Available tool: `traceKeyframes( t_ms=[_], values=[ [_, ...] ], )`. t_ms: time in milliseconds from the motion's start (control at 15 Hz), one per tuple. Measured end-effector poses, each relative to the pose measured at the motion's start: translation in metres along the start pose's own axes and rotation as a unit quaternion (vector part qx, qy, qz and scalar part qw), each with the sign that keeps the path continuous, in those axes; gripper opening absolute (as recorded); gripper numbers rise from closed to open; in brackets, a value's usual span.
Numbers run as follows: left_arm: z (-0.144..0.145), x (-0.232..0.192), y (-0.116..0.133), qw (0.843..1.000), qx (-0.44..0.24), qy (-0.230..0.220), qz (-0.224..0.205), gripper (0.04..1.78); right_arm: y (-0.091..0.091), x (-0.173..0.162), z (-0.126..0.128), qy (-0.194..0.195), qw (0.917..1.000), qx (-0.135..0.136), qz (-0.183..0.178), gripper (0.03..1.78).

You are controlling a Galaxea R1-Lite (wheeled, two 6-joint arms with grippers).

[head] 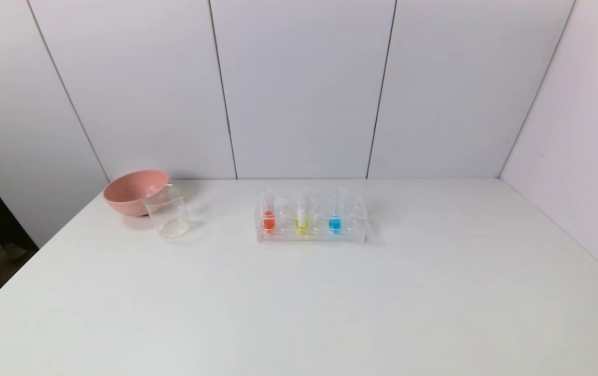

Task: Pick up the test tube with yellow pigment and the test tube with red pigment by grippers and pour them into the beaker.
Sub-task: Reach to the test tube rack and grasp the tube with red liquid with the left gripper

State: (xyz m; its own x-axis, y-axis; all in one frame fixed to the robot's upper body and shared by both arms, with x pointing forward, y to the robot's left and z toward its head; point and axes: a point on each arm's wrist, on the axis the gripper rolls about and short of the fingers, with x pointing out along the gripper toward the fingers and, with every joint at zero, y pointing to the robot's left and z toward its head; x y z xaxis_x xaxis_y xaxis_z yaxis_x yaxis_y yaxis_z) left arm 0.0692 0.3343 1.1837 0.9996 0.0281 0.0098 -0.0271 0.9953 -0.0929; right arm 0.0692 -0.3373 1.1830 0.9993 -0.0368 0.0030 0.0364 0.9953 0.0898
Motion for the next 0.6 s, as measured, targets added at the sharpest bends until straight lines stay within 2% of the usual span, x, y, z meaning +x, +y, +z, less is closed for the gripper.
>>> traceKeyframes(
  t_ms=[600],
  values=[
    [-0.0006,0.0000,0.0002,1.000,0.004,0.003,0.004,1.76,0.0000,0.0000,0.0001,0.000,1.0000,0.001,-0.001,1.71]
  ],
)
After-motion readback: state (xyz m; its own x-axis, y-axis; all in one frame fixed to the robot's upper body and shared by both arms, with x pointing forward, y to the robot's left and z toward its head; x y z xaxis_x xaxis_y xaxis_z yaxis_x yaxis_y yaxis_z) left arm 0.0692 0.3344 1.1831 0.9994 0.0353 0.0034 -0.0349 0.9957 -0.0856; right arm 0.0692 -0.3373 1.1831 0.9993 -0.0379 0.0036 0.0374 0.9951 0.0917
